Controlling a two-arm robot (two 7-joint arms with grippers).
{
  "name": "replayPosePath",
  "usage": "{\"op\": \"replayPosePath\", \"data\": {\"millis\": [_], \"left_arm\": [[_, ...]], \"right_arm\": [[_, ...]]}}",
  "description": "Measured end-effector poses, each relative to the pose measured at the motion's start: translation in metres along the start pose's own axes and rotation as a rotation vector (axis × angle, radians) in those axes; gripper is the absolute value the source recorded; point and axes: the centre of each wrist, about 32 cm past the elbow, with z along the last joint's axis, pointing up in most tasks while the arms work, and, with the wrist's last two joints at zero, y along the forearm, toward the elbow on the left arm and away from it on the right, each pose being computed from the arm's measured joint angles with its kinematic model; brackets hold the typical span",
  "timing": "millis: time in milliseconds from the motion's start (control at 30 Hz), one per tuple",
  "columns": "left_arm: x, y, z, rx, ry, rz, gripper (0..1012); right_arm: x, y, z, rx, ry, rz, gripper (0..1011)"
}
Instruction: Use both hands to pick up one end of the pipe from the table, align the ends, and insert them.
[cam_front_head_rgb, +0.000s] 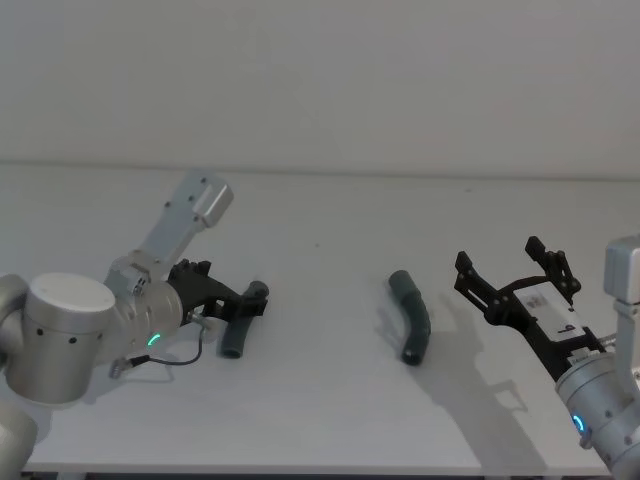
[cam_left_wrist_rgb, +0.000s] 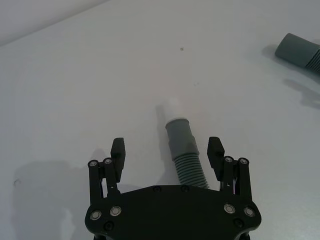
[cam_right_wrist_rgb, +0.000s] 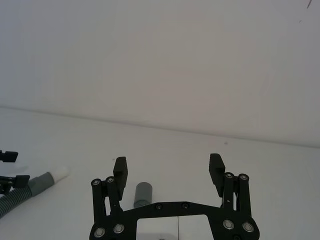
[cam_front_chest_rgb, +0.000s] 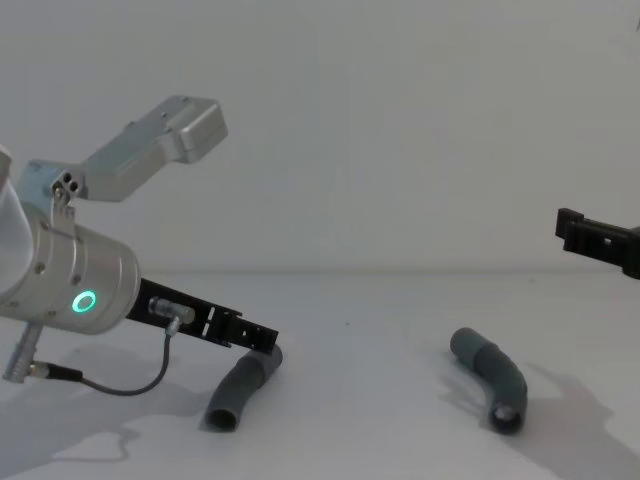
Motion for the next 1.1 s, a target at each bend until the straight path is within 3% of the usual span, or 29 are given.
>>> {"op": "replayPosePath", "data": {"millis": [1100], "left_arm": [[-0.0058,-0.0225,-0.0022,0.021,0.036,-0.002,1000]], "right_arm": [[0.000,0.000,0.000,0.000,0.000,0.000,1001]]}}
